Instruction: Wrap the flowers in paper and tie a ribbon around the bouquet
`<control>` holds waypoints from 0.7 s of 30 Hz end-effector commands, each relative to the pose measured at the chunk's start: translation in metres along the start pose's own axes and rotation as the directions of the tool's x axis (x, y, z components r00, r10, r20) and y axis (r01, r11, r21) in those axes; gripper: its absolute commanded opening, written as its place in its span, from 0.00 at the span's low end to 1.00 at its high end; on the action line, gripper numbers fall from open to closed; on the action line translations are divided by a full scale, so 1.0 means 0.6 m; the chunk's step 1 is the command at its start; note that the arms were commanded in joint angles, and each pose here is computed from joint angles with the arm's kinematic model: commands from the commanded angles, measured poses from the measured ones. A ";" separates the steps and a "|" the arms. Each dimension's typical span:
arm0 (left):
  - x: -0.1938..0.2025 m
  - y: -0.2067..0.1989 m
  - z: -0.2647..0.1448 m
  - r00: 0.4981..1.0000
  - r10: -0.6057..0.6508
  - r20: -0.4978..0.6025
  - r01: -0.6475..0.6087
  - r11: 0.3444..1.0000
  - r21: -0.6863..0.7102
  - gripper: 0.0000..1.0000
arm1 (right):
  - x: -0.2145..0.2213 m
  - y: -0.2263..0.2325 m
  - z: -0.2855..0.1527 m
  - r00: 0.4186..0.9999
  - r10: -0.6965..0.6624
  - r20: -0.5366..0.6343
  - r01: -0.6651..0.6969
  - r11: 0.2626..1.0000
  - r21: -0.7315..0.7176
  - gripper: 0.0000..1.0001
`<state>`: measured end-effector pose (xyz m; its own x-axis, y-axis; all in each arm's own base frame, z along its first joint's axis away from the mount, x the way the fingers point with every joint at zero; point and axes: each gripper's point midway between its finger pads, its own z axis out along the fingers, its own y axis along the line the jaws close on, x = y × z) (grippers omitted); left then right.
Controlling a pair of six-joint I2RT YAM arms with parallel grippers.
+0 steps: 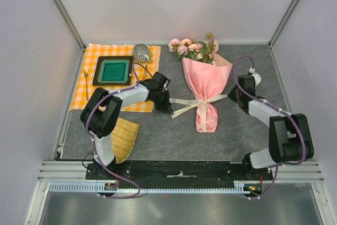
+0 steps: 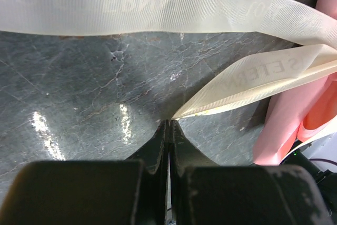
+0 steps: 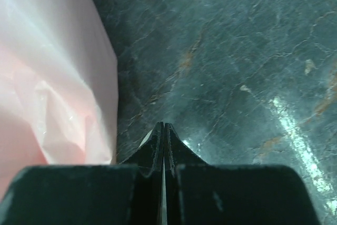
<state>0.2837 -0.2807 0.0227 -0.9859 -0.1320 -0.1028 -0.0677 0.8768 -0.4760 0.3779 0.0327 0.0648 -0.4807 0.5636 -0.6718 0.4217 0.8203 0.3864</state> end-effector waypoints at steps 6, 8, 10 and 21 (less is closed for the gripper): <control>-0.005 0.033 -0.021 0.999 -0.029 0.043 0.033 0.996 -0.083 0.02 | -0.011 -0.066 0.043 0.996 0.085 0.036 -0.088 0.992 0.094 0.00; -0.004 0.048 -0.021 0.998 -0.035 0.051 0.041 0.992 -0.115 0.01 | -0.018 -0.086 0.050 0.992 0.116 0.043 -0.120 0.987 0.111 0.00; 0.001 0.058 -0.020 0.998 -0.045 0.047 0.051 0.991 -0.126 0.02 | -0.022 -0.099 0.057 0.990 0.132 0.049 -0.138 0.983 0.124 0.00; -0.006 0.084 -0.038 0.993 -0.064 0.096 0.078 0.986 -0.150 0.01 | -0.041 -0.138 0.075 0.976 0.205 0.075 -0.214 0.966 0.147 0.00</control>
<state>0.2850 -0.2716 0.0265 -0.9752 -0.1721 -0.1394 -0.0843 0.8705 -0.4848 0.3815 -0.0016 0.0190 -0.4603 0.7015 -0.5440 0.5280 0.7090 0.4675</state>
